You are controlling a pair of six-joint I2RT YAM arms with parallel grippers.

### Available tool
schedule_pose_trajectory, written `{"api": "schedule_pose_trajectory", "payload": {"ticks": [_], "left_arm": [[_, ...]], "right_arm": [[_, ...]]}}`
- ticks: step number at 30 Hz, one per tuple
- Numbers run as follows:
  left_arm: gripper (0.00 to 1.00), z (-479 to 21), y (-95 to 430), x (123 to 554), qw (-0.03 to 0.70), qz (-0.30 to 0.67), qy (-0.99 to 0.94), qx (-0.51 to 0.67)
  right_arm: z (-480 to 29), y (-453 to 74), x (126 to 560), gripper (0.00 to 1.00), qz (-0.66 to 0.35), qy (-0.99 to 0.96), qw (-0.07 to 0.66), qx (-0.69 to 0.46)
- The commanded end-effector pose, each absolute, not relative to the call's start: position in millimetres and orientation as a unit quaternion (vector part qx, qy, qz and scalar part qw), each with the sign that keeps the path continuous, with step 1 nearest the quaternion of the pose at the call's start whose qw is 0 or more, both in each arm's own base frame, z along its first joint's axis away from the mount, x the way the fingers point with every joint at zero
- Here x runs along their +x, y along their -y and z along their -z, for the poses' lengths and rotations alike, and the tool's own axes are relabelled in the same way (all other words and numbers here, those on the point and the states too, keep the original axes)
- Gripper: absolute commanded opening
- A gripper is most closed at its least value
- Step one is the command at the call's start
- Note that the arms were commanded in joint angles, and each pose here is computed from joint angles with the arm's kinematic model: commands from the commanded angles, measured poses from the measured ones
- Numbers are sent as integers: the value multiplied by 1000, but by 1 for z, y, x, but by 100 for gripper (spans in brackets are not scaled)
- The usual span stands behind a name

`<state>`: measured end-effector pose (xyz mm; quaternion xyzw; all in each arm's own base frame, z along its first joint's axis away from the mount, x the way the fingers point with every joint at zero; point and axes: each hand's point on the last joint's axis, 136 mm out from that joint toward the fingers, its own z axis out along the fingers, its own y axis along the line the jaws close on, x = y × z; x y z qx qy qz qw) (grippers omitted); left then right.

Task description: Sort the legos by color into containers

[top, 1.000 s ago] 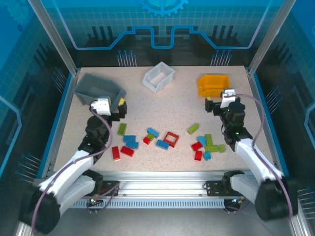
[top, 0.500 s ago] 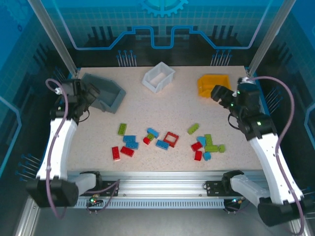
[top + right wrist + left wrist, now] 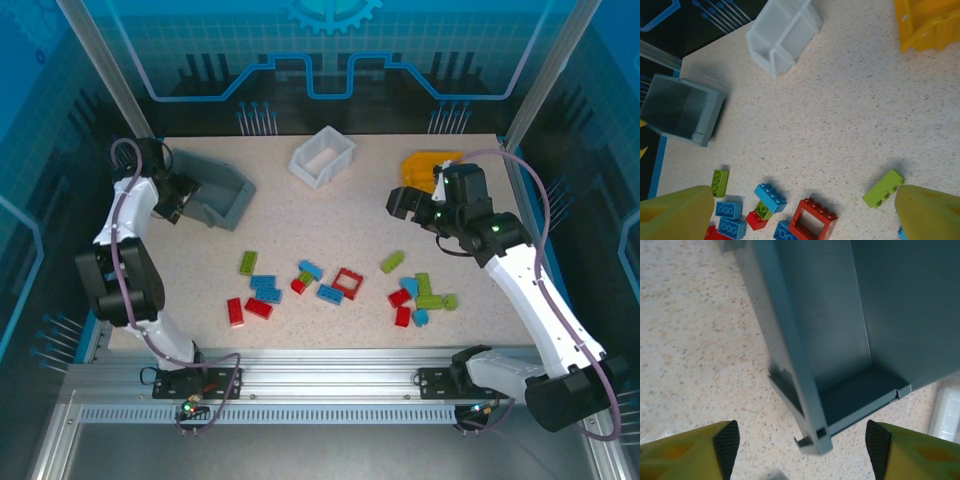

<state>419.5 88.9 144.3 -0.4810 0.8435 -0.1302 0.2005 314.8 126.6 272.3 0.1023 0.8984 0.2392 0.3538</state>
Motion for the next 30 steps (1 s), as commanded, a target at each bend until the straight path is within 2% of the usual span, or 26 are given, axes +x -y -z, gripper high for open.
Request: {"api": "schedule_pose_trajectory", "payload": {"ticks": [1,4,8,12,19,25,30], "left_arm": [[66,-143,-88,428,184,135,-855,-466],[62,-136,-90,432,185,129,-856,-465],[51,-128,-87,437,177,132,-868,-445],[48,-124,-83,438,175,120,-881,-422],[26,-127,-65,446,190,110,-907,-360],[5,-132,-40,461,197,117,-929,-292],[0,-135,-26,471,200,118,-936,-263]], "right_arm": [[-272,-143,318,95,-262,-898,343,80],[-267,-144,319,95,-259,-901,339,82],[-260,-140,324,94,-238,-908,335,88],[-250,-128,333,93,-199,-919,325,105],[-241,-106,375,91,-174,-916,328,154],[-221,-149,438,86,-188,-921,312,140],[-191,-209,497,82,-204,-925,294,129]]}}
